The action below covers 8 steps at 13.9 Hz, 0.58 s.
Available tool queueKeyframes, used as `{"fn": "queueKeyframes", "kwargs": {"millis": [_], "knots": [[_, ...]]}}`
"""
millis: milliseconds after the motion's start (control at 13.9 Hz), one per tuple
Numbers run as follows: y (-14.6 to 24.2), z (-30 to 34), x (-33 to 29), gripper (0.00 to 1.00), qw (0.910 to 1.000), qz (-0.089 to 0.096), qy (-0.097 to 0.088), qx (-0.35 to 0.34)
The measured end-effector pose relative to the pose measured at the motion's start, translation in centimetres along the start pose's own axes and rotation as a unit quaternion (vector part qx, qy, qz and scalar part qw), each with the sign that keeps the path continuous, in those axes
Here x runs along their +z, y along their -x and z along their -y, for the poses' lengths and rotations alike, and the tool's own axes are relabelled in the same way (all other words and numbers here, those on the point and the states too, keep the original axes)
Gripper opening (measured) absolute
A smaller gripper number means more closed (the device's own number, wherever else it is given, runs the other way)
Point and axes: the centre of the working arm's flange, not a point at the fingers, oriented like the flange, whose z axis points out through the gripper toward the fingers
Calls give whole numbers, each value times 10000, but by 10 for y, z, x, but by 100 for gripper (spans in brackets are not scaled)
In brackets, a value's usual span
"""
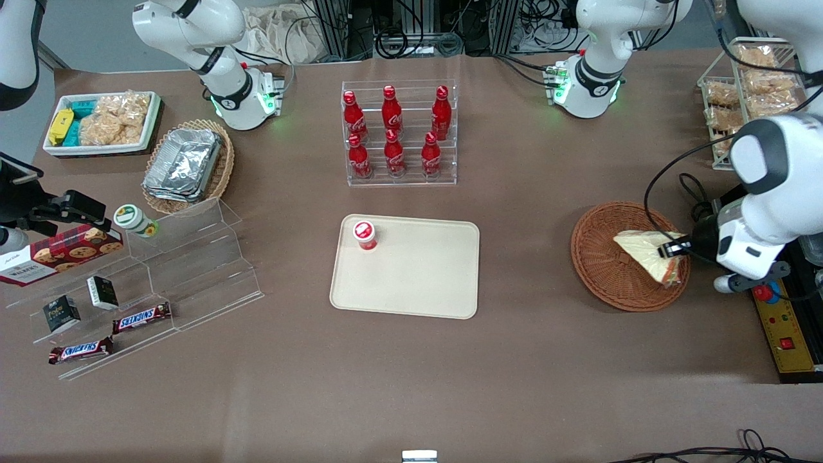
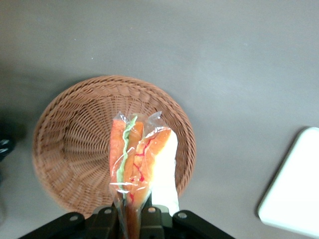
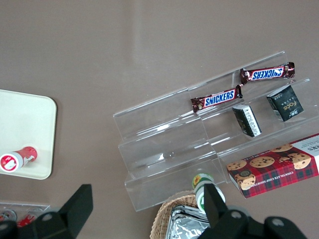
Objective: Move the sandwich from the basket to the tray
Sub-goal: 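Close the left gripper on the sandwich and lift it from the basket, then carry the held sandwich with the left gripper over the cream tray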
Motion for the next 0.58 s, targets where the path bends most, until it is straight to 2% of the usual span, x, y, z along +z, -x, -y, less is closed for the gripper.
{"fn": "queueKeyframes", "kwargs": {"millis": [144, 361, 577], "knots": [[14, -28, -41, 15, 9995, 123, -171, 230], [48, -91, -87, 15, 9966, 303, -560, 531], [93, -174, -98, 15, 9939, 205, -873, 642]]}}
